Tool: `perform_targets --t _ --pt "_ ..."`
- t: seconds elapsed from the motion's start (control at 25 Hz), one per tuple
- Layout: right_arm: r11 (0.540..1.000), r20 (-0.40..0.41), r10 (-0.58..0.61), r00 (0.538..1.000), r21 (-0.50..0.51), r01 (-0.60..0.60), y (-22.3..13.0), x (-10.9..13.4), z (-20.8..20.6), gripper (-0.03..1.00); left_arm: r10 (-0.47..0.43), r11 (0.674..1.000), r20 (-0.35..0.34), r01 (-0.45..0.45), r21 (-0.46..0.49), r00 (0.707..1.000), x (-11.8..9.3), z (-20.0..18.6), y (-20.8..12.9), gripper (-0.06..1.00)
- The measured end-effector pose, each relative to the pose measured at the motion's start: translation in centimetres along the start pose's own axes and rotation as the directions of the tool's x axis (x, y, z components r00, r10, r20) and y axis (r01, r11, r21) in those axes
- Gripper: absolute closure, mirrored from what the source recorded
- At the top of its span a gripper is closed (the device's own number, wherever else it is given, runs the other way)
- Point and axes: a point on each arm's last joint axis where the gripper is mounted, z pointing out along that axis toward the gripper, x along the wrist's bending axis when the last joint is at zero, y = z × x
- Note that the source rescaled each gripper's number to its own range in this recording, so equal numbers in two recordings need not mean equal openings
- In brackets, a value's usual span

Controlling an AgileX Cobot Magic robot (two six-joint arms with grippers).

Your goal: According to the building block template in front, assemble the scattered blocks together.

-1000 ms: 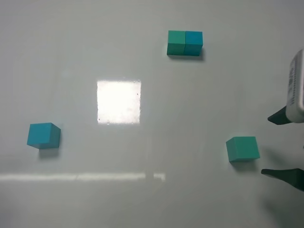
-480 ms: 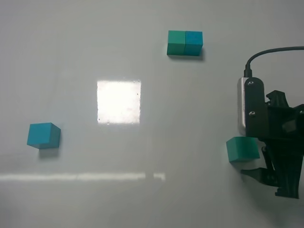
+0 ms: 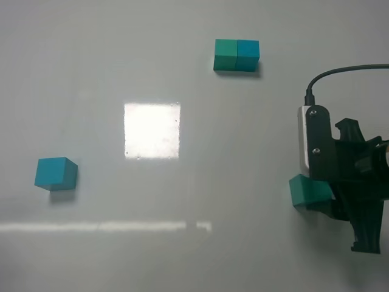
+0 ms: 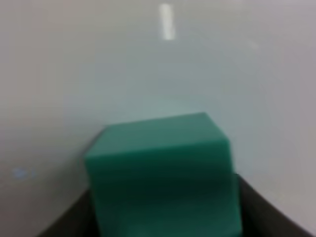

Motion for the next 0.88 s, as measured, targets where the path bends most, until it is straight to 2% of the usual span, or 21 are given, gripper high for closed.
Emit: perform_targets --t 0.32,0.52,0.64,0.88 --pt "0.998 -0.017 -0.056 0.998 -0.013 0.056 1.2 -0.1 -0.7 0.97 0.000 1.000 0.000 0.000 0.000 1.000 0.0 0.0 0.0 0.18" --pt "0.997 0.011 -0.054 0.998 -0.050 0.055 4.2 -2.0 -3.1 0.97 0.000 1.000 0.000 0.000 0.000 1.000 0.0 0.0 0.0 0.18" --pt "0.998 -0.004 -0.037 0.999 -0.059 0.037 5.7 -2.8 -3.8 0.97 0.000 1.000 0.000 0.000 0.000 1.000 0.0 0.0 0.0 0.18" --pt "0.995 -0.019 -0.059 0.998 -0.081 0.057 10.4 -3.2 -2.6 0.97 0.000 1.000 0.000 0.000 0.000 1.000 0.0 0.0 0.0 0.18"
